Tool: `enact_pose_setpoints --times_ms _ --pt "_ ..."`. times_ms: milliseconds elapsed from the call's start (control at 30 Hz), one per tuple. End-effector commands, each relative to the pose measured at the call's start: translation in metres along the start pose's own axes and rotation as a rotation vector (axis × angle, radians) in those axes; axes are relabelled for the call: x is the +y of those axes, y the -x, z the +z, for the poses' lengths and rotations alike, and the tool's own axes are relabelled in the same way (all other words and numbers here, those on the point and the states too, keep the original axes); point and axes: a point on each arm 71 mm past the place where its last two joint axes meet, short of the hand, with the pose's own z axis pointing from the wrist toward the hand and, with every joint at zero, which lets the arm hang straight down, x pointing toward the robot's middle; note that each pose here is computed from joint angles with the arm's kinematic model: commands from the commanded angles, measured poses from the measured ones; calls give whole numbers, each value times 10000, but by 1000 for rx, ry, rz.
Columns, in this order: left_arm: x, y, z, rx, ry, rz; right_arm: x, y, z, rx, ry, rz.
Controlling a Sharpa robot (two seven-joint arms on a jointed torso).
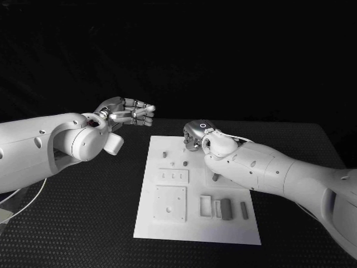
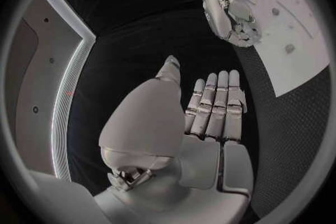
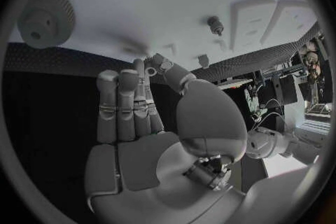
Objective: Assemble the parts on the task board
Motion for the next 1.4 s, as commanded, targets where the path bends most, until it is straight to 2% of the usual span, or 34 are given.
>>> enact_pose_setpoints --times_ms 33,467,1067,1233,1400 --pt "-24 -21 5 10 -11 2 17 -14 -6 5 4 3" --pt "-27 -18 7 7 -12 2 -6 -37 -1 39 -4 16" --pt "-41 -18 8 7 -14 3 1 -42 0 48 -3 31" --pt "-42 -13 6 6 -13 4 -8 -41 -1 46 -5 31" --pt "-40 -1 9 4 -14 4 -45 -19 -23 15 -5 47"
